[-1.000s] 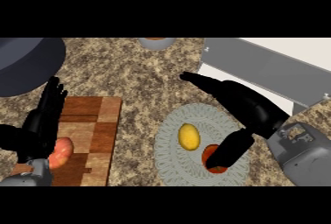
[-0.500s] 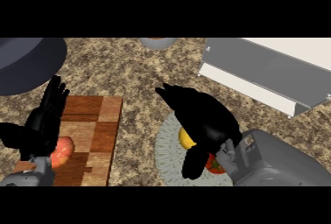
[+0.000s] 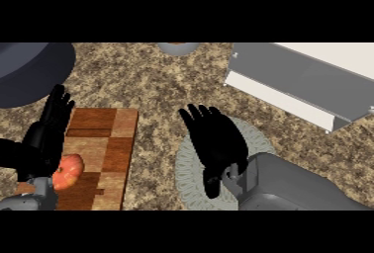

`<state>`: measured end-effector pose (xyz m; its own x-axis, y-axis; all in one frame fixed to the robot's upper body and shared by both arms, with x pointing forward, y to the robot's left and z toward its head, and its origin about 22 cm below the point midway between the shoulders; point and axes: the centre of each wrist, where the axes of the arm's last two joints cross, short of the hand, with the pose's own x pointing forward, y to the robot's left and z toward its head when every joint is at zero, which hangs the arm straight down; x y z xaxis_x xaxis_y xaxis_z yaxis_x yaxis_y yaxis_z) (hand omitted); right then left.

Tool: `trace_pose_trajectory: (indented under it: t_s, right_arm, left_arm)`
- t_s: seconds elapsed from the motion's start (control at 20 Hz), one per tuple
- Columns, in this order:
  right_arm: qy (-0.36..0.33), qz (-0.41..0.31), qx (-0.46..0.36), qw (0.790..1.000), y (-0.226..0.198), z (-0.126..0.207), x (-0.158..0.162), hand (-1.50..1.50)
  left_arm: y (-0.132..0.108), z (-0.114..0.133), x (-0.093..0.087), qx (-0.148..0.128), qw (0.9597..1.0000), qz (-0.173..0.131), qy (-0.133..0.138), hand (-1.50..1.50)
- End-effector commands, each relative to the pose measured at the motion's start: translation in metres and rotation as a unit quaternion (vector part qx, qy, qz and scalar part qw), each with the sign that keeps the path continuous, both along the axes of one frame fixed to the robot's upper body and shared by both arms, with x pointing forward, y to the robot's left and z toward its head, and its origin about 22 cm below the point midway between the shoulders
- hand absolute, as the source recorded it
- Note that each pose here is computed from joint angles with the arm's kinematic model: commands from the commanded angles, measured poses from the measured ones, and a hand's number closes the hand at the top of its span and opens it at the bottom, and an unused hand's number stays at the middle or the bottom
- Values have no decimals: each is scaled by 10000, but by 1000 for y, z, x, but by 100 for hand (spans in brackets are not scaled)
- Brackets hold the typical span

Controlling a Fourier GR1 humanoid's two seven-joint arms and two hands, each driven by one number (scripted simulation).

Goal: Pick the lemon from the placemat and place it in the tiered shelf

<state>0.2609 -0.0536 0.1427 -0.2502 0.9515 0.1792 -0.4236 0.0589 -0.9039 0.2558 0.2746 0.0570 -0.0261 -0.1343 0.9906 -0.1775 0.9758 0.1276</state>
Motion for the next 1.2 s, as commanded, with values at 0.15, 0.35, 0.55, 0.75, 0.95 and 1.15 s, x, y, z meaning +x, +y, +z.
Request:
trace_pose_trajectory:
  t_s: [0.15, 0.35, 0.55, 0.75, 0.95, 1.15]
  right_arm:
    - [36, -401, -393, 9984, -4, -26, -1, -150]
    - [108, -451, -283, 9985, -7, -27, 1, -150]
    - [190, -456, -454, 9977, -9, -42, 6, -150]
    - [321, -372, -411, 9979, -31, -56, 41, -150]
    - [103, -346, -298, 9989, -36, -67, 21, -150]
    - [134, -203, -200, 9995, -40, -87, 18, -150]
  left_arm:
    - [3, 7, 1, 38, 10000, 19, 11, 0]
    - [0, 9, 3, -13, 10000, 40, -26, 0]
    - [-1, 10, -6, 44, 9999, 41, -100, 0]
    - [3, -1, 1, -8, 10000, -4, -49, 0]
    - [-19, 6, 2, 20, 10000, 43, -77, 0]
    - [-11, 15, 0, 6, 10000, 28, -53, 0]
